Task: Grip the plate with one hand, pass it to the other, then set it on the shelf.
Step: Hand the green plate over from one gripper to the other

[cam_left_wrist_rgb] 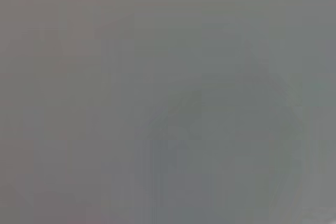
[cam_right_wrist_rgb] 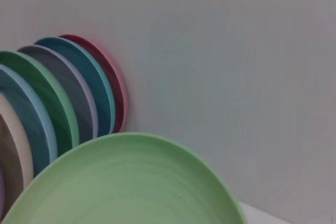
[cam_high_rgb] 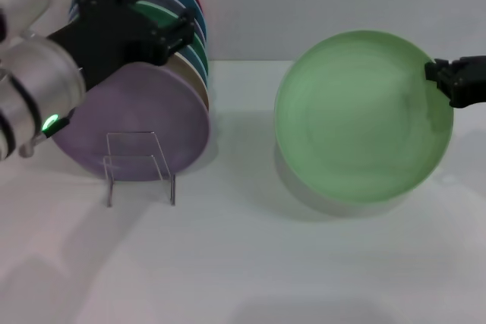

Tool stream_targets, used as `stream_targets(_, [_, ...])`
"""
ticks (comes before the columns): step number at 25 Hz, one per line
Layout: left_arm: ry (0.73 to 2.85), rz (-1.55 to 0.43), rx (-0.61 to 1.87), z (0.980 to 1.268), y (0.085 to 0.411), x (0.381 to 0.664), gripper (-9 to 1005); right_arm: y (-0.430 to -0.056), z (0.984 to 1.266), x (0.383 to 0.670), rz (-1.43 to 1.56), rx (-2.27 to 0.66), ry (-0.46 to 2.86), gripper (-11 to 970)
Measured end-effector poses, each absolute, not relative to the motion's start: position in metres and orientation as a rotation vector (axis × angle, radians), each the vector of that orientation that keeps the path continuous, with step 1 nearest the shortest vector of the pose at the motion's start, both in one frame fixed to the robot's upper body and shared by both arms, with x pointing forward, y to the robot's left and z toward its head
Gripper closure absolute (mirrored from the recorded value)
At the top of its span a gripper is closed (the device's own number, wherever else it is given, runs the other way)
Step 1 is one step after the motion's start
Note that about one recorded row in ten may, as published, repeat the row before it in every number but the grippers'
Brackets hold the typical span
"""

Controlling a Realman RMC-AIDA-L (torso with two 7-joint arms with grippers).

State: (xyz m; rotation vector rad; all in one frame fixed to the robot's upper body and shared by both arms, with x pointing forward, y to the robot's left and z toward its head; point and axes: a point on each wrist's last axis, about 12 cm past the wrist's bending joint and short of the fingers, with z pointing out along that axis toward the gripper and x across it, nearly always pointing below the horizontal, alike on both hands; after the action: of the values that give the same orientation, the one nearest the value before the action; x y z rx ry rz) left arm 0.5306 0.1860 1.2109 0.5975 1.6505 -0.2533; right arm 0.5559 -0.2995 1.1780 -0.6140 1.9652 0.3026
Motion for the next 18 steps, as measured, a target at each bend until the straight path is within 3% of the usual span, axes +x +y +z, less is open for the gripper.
stream_targets(8, [1.693,-0.401,0.635,1.239,0.180,0.533,256,-0.298,1.181,0.557,0.283,-0.652,1.924,941])
stream_targets(18, [1.765,-0.620,0.688,1.224,0.182,0.543,248,-0.286,1.191,0.551,0.316,-0.699,1.855,941])
